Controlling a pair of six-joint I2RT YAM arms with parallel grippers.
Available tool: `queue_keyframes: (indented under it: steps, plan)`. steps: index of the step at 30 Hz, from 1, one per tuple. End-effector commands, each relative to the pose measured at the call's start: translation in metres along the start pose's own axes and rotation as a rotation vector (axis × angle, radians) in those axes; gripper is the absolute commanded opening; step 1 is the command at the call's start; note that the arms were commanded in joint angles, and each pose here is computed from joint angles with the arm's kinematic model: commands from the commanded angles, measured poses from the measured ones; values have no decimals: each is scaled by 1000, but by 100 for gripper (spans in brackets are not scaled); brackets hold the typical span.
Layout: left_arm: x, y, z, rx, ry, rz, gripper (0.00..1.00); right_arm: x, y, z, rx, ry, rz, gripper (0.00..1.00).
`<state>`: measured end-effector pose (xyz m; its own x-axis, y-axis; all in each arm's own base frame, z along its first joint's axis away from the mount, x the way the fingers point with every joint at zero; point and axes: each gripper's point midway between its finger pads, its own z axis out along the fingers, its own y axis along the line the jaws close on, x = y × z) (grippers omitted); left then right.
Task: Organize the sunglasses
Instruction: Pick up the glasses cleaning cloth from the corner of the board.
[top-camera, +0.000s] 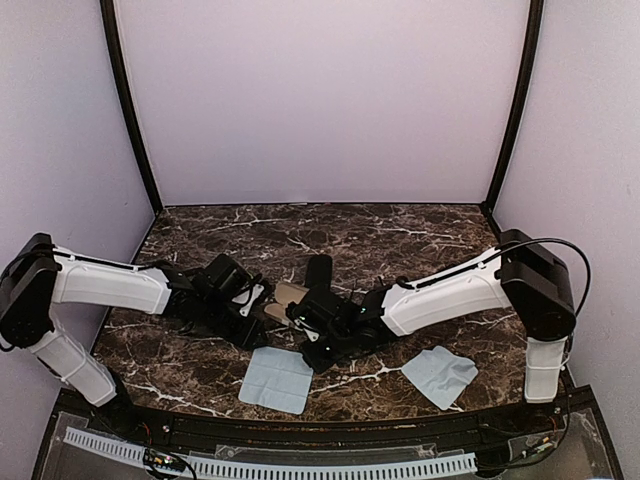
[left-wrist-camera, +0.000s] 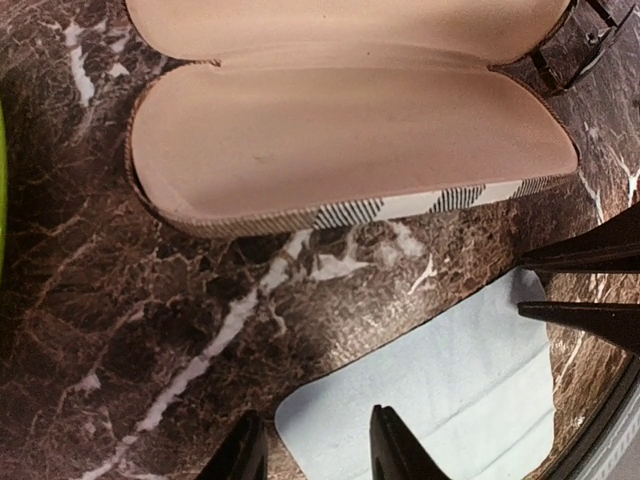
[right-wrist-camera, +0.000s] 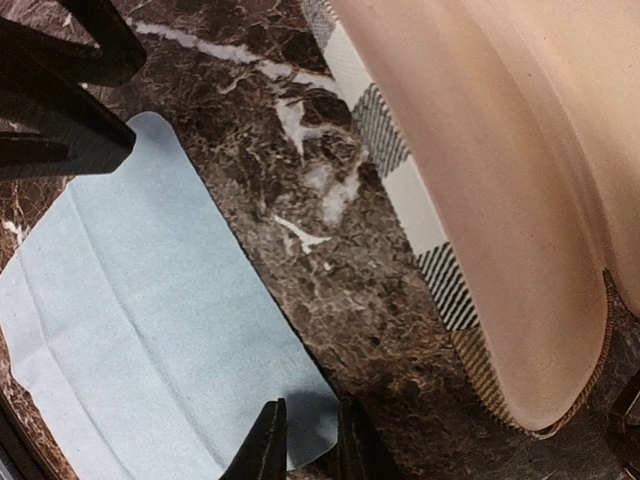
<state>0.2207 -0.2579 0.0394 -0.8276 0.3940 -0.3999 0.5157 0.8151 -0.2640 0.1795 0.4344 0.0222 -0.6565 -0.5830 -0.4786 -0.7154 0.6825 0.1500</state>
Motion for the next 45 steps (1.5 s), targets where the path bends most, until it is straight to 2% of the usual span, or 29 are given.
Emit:
queue_keyframes:
  steps: [1,12,24,32,45]
  plan:
    - [5,-4,8,42,27,25,36,10,-3,1,15,22,-8,18]
    - [10,1,14,31,62,36,33,9,-4,-2,-1,15,1,7]
    - [14,6,21,11,79,46,33,8,-7,-3,-8,13,12,3]
    - [15,3,26,34,83,47,19,9,-8,-1,-11,18,14,2]
    - [10,3,20,20,46,48,4,6,-14,-3,-11,14,21,0]
